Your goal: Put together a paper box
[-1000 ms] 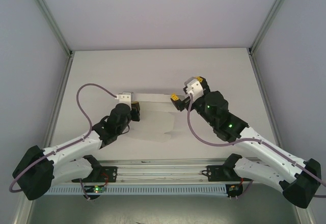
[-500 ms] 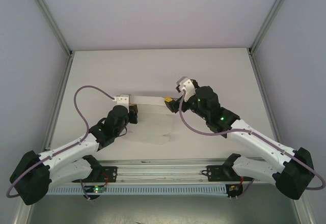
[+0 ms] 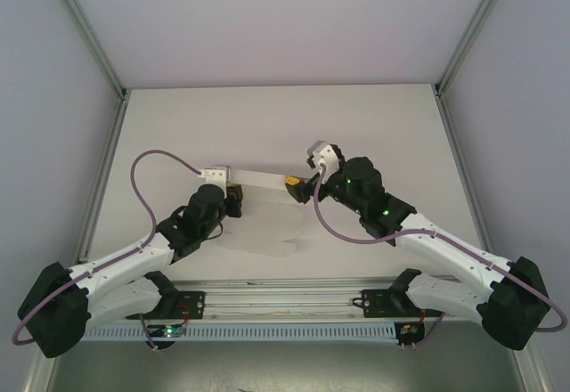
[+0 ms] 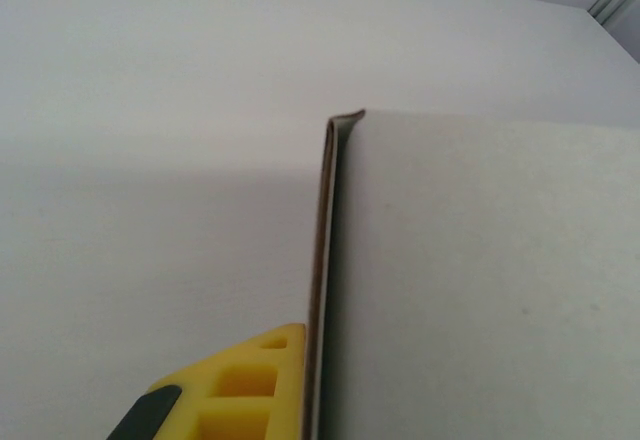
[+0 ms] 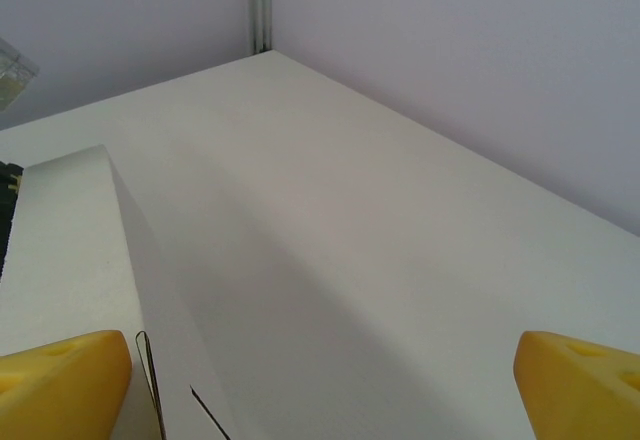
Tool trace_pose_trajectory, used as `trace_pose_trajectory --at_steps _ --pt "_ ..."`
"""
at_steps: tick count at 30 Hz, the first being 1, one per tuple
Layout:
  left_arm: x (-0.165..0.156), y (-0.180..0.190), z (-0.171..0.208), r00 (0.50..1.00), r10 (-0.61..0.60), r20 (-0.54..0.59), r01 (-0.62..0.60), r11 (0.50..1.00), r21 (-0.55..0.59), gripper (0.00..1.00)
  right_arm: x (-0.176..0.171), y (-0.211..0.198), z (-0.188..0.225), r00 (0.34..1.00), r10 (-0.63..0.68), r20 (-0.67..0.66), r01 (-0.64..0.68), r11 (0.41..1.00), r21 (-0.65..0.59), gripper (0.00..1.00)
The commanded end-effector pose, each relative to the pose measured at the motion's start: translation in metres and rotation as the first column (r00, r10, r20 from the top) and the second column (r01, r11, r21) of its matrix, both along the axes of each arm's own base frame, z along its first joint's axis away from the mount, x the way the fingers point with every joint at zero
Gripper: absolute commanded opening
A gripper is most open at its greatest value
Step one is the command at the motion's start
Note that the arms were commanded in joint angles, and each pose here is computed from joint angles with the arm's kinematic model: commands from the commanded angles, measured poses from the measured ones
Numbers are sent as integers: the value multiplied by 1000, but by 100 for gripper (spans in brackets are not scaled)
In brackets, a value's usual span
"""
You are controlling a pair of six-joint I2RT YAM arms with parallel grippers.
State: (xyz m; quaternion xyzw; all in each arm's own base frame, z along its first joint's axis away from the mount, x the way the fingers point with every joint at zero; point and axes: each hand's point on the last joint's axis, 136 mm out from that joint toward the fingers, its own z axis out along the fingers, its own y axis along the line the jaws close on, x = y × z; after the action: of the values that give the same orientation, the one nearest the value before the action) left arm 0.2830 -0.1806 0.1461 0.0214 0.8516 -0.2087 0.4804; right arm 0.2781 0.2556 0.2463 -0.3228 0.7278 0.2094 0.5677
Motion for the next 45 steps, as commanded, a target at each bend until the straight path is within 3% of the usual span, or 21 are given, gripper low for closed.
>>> trace_pose_trajectory --at_steps 1,8,13,17,21,27,31,40,45 --pt "9 -25 58 992 -39 120 65 973 -222 0 -5 5 -24 998 41 -39 -42 999 -30 98" --pt "10 -36 71 989 -57 134 96 945 -312 0 -4 18 -33 996 86 -21 -87 996 -21 98" --pt "12 -33 77 990 -24 141 74 930 -360 0 9 9 -48 999 -2 -34 0 998 -64 98" --pt "13 -33 82 988 -2 155 67 908 -413 0 5 15 -54 999 25 -26 -26 999 -39 98" --pt "16 -36 82 990 -14 138 67 921 -384 0 2 24 -46 998 49 27 -49 999 -9 98" --pt "24 -54 78 990 -60 126 107 906 -410 0 -2 52 -18 984 133 118 -152 973 176 98" --pt "26 -66 72 989 -104 103 137 903 -406 0 2 64 -14 979 129 155 -160 966 202 98" --pt "28 -66 80 991 -87 104 123 893 -434 0 19 49 3 975 -45 217 -23 953 302 98" --pt "31 -38 59 999 39 18 -30 944 -328 0 15 33 10 968 -85 234 28 971 239 98"
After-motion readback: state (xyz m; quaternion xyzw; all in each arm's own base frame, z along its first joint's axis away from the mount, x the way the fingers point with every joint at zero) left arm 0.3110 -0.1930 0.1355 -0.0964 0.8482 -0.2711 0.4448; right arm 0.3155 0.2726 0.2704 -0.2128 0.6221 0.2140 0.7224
